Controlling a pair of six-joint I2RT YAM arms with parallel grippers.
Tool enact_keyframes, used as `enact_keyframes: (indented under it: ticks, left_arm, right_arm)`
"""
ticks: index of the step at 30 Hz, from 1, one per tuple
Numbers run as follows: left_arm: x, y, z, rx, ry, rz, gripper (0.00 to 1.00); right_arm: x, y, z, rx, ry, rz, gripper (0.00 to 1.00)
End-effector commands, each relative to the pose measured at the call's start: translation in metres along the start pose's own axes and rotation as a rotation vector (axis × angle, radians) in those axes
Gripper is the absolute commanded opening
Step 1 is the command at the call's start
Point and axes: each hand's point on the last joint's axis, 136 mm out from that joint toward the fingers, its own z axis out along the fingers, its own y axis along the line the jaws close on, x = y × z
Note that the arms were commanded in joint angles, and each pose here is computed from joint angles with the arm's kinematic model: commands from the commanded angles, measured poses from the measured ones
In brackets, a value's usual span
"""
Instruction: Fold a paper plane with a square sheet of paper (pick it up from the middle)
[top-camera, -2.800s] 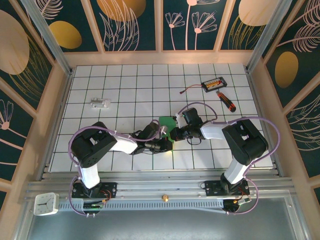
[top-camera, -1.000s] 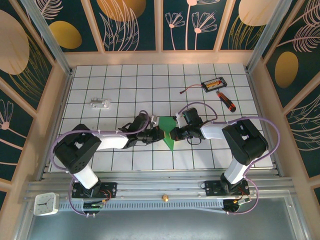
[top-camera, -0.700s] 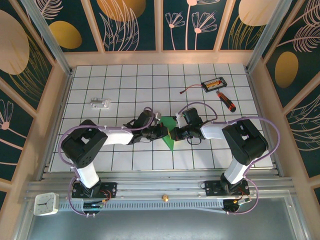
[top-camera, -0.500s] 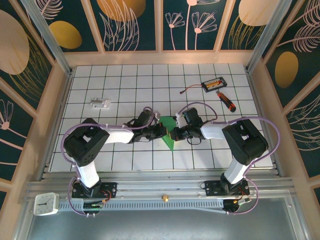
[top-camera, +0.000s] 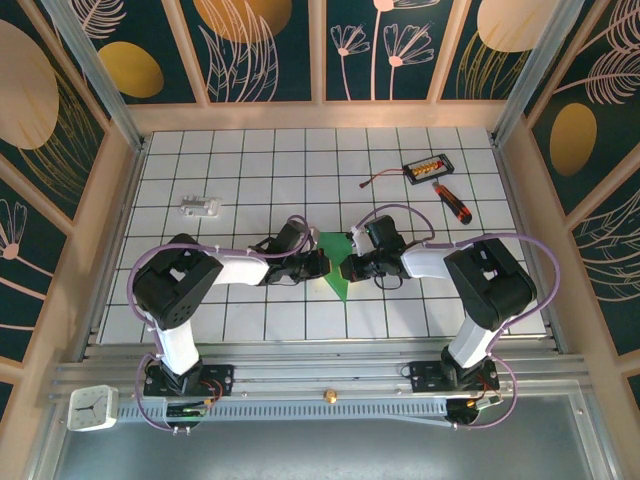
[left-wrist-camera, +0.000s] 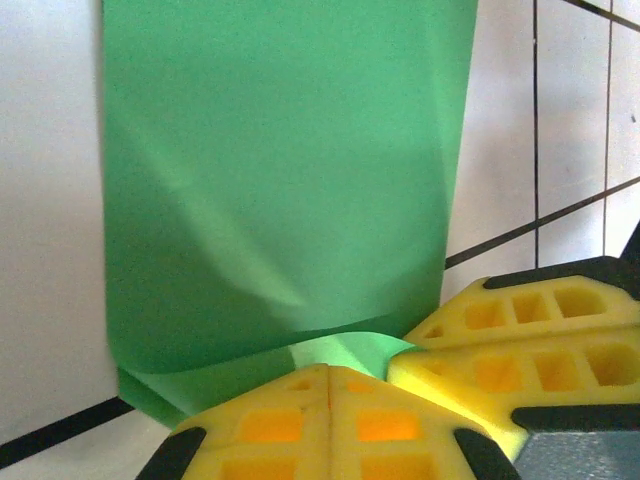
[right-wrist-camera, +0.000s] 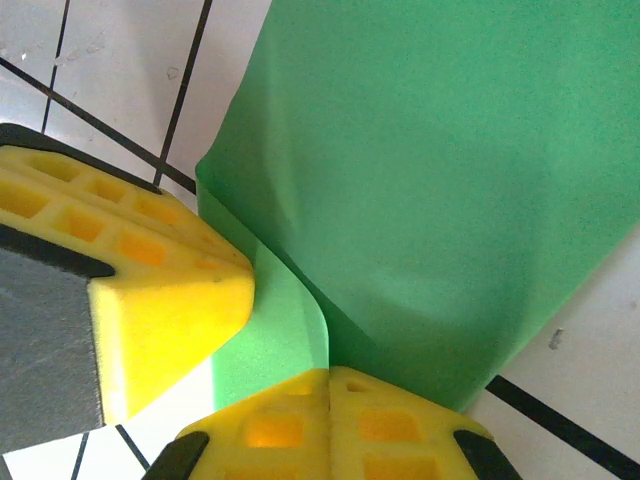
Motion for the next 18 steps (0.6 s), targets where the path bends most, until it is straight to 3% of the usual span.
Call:
enact_keyframes:
  ticks: [1,11,18]
  left_arm:
    - [0.01,0.025,0.003,-0.072,0.024,0.0,0.0]
    - [0.028,0.05,0.003,-0.133,0.062,0.004,0.0]
    - [0.036,0.062,0.002,-0.168,0.084,0.013,0.0]
  right_arm:
    - [0.039,-0.029,0.007,0.102,0.116,0.075,0.0]
    - [0.034,-0.026,0.005,0.098,0.107,0.072,0.0]
    - [0.006,-0.012,-0.011,0.096,0.039,0.052,0.11]
